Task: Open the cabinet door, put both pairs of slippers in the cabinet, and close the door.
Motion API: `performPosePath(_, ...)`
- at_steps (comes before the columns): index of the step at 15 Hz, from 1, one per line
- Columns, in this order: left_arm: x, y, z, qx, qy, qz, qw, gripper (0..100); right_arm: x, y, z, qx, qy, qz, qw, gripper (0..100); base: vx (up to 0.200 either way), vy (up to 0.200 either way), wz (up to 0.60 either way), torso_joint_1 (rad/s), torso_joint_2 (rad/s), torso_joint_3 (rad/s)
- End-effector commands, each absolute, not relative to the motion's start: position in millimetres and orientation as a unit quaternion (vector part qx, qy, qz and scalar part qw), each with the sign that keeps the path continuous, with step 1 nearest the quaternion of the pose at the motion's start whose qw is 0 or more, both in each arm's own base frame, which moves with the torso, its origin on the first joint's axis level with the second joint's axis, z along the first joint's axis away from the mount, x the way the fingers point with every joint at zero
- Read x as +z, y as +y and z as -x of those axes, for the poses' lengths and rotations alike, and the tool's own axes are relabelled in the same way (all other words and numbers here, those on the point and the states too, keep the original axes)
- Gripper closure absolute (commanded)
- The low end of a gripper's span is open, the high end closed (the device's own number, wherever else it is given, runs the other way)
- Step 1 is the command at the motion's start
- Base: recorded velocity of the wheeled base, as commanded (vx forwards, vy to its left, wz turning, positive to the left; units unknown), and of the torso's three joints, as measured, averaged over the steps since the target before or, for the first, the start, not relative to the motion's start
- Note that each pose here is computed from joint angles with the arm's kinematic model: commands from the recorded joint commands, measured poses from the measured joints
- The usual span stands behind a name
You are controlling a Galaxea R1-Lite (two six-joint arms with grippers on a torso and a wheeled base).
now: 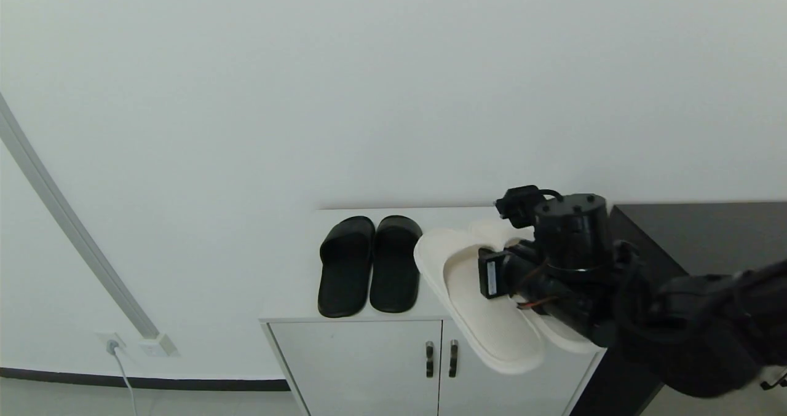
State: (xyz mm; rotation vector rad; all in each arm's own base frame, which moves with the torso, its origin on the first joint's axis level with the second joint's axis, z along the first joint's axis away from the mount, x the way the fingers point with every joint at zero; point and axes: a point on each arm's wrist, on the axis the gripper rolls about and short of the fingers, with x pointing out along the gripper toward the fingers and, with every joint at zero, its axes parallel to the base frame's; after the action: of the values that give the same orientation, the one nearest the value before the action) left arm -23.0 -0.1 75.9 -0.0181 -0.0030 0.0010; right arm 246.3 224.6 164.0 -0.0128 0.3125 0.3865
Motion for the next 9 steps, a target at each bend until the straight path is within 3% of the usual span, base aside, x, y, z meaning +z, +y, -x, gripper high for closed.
performPosePath(1, 75.9, -0.1, 22.9, 0.001, -0.001, 0.009, 1.000, 100, 191.3, 190.1, -178.9, 0.307, 0.134, -0.004, 0.942, 100, 0.000, 0.000, 0.00, 0.000, 0.00, 0.000)
performPosePath(5, 75.9, -0.1, 22.9, 0.001, -0.001, 0.010, 1.000, 100, 186.5, 165.7, -147.1, 0.396, 0.151, -0.003, 0.906, 100, 0.000, 0.000, 0.00, 0.000, 0.00, 0.000)
performPosePath(9, 75.9, -0.1, 22.9, 0.001, -0.001, 0.010, 1.000, 100, 168.1, 169.6, -150.1, 0.397, 0.186, 0.012, 0.899, 100, 0.000, 0.000, 0.00, 0.000, 0.00, 0.000)
